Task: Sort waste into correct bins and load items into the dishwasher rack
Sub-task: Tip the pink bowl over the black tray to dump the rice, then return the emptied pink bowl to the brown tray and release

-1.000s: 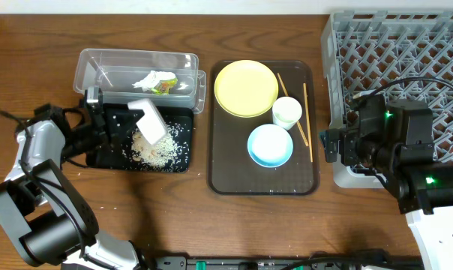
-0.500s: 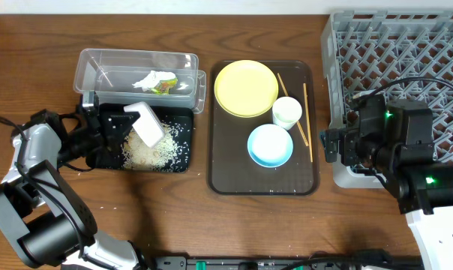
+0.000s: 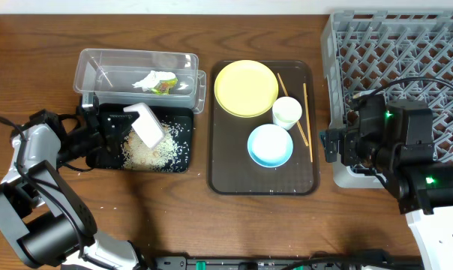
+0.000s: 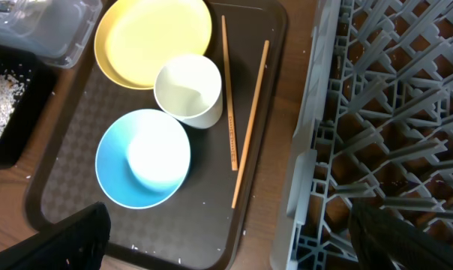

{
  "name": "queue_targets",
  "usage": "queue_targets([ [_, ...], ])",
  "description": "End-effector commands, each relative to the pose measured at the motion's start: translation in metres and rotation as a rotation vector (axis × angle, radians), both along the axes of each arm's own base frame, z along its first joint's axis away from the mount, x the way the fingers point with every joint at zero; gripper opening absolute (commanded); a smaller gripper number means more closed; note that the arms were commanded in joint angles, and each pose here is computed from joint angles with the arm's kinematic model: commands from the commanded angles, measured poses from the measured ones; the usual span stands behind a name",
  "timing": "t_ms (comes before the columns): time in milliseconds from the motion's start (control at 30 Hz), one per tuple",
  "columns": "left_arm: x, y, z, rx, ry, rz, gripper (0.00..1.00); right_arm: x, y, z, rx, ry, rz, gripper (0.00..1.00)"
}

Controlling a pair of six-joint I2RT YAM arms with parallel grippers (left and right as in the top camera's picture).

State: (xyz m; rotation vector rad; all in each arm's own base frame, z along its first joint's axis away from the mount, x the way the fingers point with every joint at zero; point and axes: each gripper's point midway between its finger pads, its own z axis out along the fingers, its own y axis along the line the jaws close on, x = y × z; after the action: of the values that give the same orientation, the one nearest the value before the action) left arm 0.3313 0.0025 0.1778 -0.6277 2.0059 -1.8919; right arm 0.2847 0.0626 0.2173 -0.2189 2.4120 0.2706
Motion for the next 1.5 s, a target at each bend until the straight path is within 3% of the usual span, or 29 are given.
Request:
queue_targets([
  [0, -0.002, -0.009, 0.014, -0.005, -0.036, -0.02, 0.06, 0.0, 0.004, 0.008, 0.015, -0.016, 0.008, 0.99],
  [100, -0.002, -0.016, 0.011, 0.089, -0.076, -0.054, 0.06, 0.0, 0.004, 0.008, 0.015, -0.017, 0.008, 0.99],
  [233, -0.01, -0.026, 0.002, 0.213, -0.02, -0.099, 0.06, 0.0, 0.004, 0.008, 0.015, -0.017, 0.008, 0.99],
  [533, -0.055, -0.107, -0.016, 0.782, -0.082, -0.435, 0.06, 0.002, 0.005, 0.009, 0.017, -0.026, 0.008, 0.99],
  [733, -0.072, -0.168, -0.044, 1.025, -0.143, -0.627, 0.06, 0.002, 0.005, 0.01, 0.019, -0.026, 0.005, 0.99],
  [933, -0.087, -0.226, -0.065, 1.084, -0.191, -0.73, 0.06, 0.002, 0.005, 0.01, 0.019, -0.026, 0.005, 0.99],
  [1100, -0.093, -0.238, -0.097, 1.227, -0.155, -0.758, 0.06, 0.002, 0.005, 0.01, 0.019, -0.026, 0.005, 0.99],
  [1367, -0.11, -0.258, -0.128, 1.246, -0.124, -0.853, 0.07, 0.002, 0.005, 0.01, 0.019, -0.027, 0.005, 0.99],
  [1467, -0.112, -0.261, -0.127, 1.244, -0.137, -0.859, 0.17, 0.002, 0.005, 0.01, 0.019, -0.027, 0.005, 0.99],
])
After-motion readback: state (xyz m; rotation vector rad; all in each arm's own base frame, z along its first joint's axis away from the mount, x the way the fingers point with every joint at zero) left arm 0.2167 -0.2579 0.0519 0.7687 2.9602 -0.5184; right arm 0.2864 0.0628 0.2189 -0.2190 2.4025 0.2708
